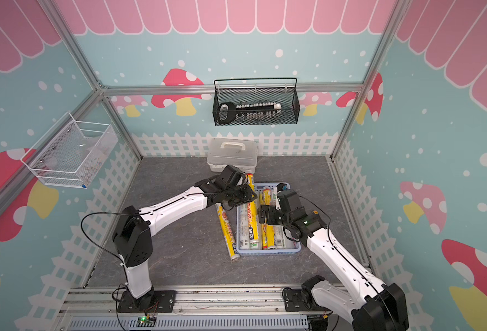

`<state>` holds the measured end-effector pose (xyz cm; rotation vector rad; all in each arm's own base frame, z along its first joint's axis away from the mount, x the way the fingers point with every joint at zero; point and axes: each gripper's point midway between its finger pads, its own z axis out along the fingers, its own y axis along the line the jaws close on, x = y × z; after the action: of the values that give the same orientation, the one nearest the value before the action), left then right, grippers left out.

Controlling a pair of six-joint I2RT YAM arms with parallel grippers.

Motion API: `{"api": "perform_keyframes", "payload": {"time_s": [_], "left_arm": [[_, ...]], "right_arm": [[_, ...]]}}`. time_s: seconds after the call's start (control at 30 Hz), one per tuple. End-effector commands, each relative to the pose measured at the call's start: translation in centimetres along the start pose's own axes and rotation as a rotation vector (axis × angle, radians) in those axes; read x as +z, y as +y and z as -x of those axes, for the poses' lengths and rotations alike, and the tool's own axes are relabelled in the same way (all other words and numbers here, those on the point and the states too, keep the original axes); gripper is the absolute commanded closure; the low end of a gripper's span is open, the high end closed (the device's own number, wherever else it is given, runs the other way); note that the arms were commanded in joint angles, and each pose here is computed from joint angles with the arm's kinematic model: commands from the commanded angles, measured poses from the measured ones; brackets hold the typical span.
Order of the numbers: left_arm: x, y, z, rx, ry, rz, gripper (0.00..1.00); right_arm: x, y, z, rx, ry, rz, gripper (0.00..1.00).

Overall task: Put the plastic wrap into the basket
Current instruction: Place the plastic wrap in the basket.

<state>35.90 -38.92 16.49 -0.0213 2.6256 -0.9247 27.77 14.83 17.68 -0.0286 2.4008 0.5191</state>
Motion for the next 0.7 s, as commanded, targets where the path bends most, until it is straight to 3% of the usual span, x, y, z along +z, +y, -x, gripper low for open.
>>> {"api": "perform_keyframes", "payload": {"time_s": [0.0,0.67], "left_arm": [[0.7,-1.3,-0.5,0.015,0.052,-0.038,0.78],[6.0,0.7,-3.9,-0.018,0.213,0.034,0.71]], "right_arm": [[-0.6,-0.1,-0.5,0.037,0.005,0.031,0.0],[-1.5,-1.9,-1.0,-0.012,-0.006,-0.063,0.0]]}}
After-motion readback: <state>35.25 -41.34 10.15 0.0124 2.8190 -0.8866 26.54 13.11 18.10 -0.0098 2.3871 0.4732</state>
